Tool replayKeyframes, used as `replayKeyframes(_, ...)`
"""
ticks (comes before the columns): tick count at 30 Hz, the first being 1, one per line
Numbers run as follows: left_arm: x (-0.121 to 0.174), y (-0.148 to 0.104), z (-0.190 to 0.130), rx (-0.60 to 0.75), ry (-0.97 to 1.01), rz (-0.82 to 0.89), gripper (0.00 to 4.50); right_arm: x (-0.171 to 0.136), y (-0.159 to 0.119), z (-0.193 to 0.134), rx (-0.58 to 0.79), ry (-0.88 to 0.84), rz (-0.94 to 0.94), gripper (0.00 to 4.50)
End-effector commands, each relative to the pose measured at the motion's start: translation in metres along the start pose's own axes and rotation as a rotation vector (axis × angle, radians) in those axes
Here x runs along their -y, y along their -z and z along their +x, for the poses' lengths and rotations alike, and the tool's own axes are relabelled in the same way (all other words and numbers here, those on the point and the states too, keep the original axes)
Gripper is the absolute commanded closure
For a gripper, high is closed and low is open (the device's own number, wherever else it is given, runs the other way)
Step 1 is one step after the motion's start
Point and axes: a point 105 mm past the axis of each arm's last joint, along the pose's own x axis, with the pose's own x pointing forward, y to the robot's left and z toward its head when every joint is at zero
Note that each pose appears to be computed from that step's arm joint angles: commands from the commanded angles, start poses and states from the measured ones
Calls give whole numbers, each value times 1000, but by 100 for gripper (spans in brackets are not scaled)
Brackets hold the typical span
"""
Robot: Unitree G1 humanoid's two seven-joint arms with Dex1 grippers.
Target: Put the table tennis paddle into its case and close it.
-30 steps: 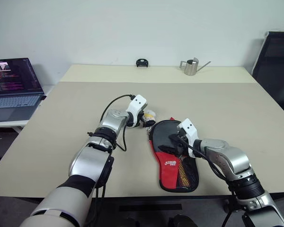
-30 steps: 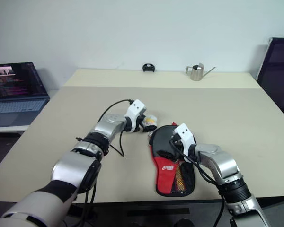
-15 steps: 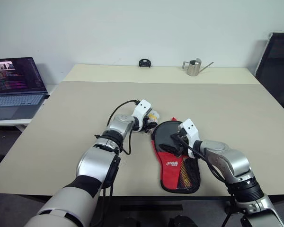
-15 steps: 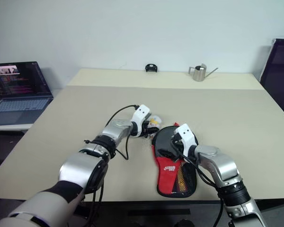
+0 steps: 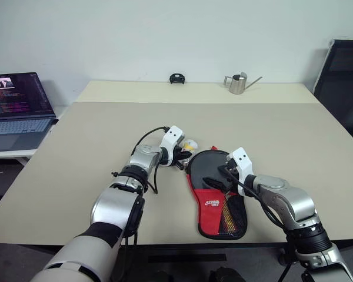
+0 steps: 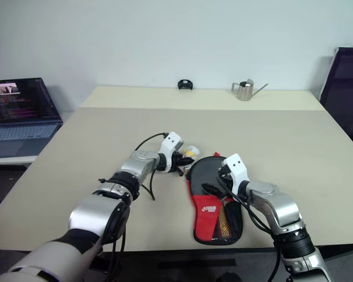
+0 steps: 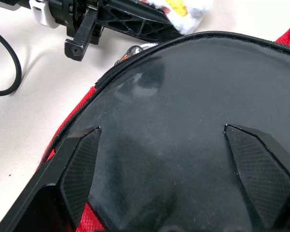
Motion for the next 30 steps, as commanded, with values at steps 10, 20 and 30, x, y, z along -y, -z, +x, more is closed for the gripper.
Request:
replayKeyframes(10,3,-19,-8,69,48,23,432,12,29,4,-169,-93,-215,0)
replayKeyframes(20,-4,-25,-17,48,26,79,432,6,44,14,-215,-130,-207,0)
replayKeyframes(30,10,-49,8,68,5,135,432,8,65,23,-249,-117,-139,0)
